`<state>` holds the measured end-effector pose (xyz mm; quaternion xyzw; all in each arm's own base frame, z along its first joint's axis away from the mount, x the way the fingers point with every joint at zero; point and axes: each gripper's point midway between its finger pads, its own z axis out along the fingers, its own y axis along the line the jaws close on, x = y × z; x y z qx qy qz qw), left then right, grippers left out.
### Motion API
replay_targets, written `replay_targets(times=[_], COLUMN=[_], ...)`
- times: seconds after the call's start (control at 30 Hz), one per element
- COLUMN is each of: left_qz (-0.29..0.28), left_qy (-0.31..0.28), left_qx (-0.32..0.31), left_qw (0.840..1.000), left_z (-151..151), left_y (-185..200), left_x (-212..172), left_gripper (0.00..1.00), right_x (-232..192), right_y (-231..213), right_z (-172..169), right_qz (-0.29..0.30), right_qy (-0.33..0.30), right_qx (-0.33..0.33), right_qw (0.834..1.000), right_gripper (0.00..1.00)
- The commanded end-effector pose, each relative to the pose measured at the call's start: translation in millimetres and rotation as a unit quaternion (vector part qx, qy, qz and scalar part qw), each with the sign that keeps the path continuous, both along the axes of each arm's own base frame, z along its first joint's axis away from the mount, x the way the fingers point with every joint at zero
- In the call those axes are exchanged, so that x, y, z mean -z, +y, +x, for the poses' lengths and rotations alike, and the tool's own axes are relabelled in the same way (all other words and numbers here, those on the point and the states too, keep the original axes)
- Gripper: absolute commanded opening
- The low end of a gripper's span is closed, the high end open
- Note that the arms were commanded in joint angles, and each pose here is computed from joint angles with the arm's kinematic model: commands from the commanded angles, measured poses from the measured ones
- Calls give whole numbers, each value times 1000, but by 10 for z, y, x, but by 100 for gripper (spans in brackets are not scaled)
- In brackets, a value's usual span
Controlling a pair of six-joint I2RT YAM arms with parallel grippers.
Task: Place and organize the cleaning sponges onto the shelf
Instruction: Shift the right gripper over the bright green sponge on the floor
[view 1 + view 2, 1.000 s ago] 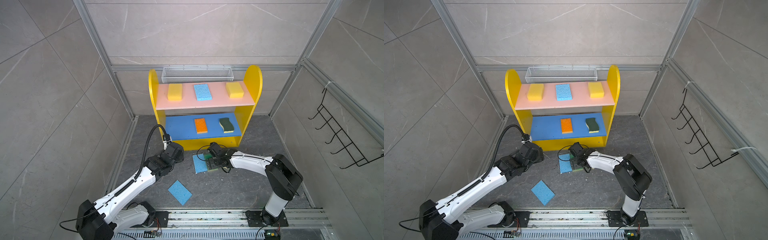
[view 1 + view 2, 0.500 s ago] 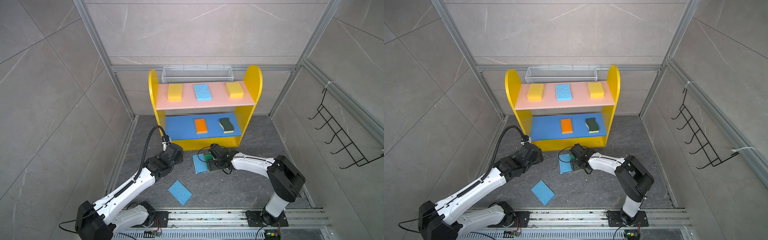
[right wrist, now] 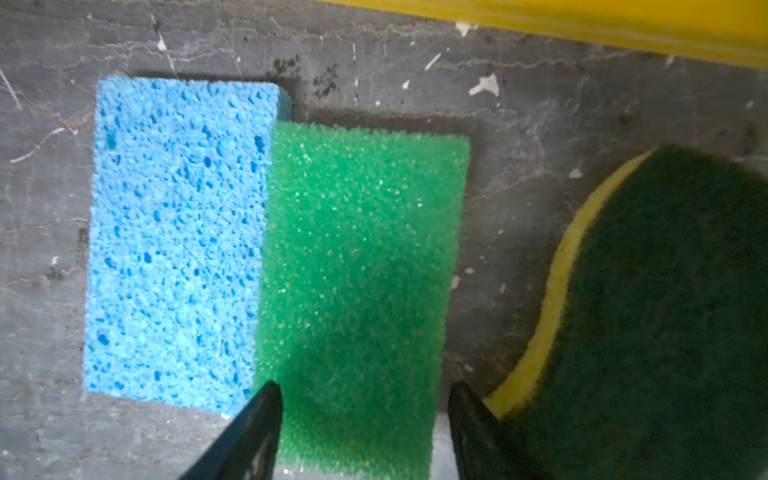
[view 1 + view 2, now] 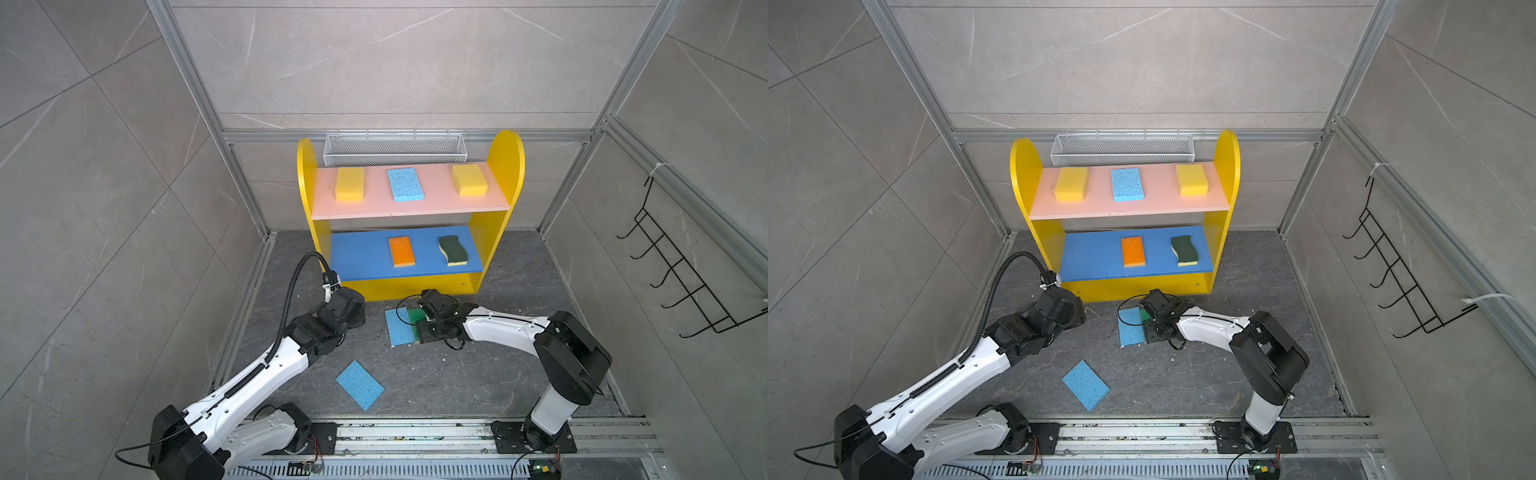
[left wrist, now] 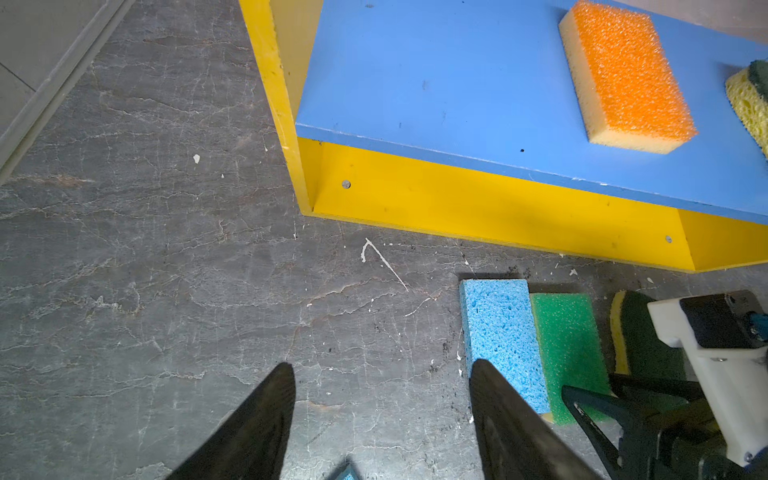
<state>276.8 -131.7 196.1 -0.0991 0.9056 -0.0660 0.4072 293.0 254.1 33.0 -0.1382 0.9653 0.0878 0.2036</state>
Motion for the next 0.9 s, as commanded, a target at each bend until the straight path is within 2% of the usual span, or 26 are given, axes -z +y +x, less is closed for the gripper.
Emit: replay_targets(times=[0.0, 0.1, 0.27, 0.87], left_qz=[-6, -7, -11, -29], left_qy=[-10, -11, -14, -17], left_qx=[-12, -13, -11, -6], left_qw=[1000, 1000, 1000, 999], left_z=[-22, -27, -32, -73], left_y=[49, 55, 54, 34], left_x=[-40, -52, -80, -129], left_gripper=[69, 69, 69, 68], right_x=[94, 113, 163, 63], right_y=[-56, -69, -134, -435], right_z=[-103, -138, -215, -611], right_qz=[-9, -7, -13, -17], right_qy=[19, 26, 37, 63], right_qx=[1, 3, 9, 10], right_qw=[1000, 1000, 999, 998], right_gripper=[59, 52, 46, 45])
